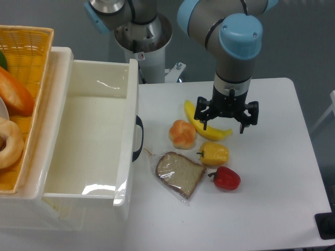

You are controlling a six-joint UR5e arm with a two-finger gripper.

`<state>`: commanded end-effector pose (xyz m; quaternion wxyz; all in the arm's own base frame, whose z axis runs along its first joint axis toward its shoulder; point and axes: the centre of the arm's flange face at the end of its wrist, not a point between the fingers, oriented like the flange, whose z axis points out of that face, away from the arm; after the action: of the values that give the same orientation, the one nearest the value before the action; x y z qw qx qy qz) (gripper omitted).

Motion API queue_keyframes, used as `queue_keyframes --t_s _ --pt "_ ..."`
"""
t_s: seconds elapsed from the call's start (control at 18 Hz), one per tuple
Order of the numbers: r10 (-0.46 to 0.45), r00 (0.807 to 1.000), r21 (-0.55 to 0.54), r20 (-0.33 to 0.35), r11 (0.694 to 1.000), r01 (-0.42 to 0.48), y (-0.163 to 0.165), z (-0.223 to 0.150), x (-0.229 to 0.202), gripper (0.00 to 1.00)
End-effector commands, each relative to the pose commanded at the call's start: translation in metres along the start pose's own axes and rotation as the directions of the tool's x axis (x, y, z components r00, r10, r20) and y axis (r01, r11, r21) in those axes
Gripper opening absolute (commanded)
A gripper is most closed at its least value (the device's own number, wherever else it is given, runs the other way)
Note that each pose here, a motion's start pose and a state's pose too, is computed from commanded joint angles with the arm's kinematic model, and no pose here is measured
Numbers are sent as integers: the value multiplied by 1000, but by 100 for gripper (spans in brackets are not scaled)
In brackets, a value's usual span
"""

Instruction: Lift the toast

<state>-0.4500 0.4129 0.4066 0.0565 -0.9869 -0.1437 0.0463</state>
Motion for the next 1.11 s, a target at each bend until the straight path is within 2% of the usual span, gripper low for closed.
queue_keyframes --t_s 0.39,0.72,0.94,1.11 --pt "-4 1000 -15 -3 1000 4 0 8 4 100" --pt "-10 999 -45 -33 999 9 6 37 14 100" --pt "1 997 -73 -83 997 -7 -8 69 30 100" --pt "-58 994 -92 -94 995 49 -15 85 36 100"
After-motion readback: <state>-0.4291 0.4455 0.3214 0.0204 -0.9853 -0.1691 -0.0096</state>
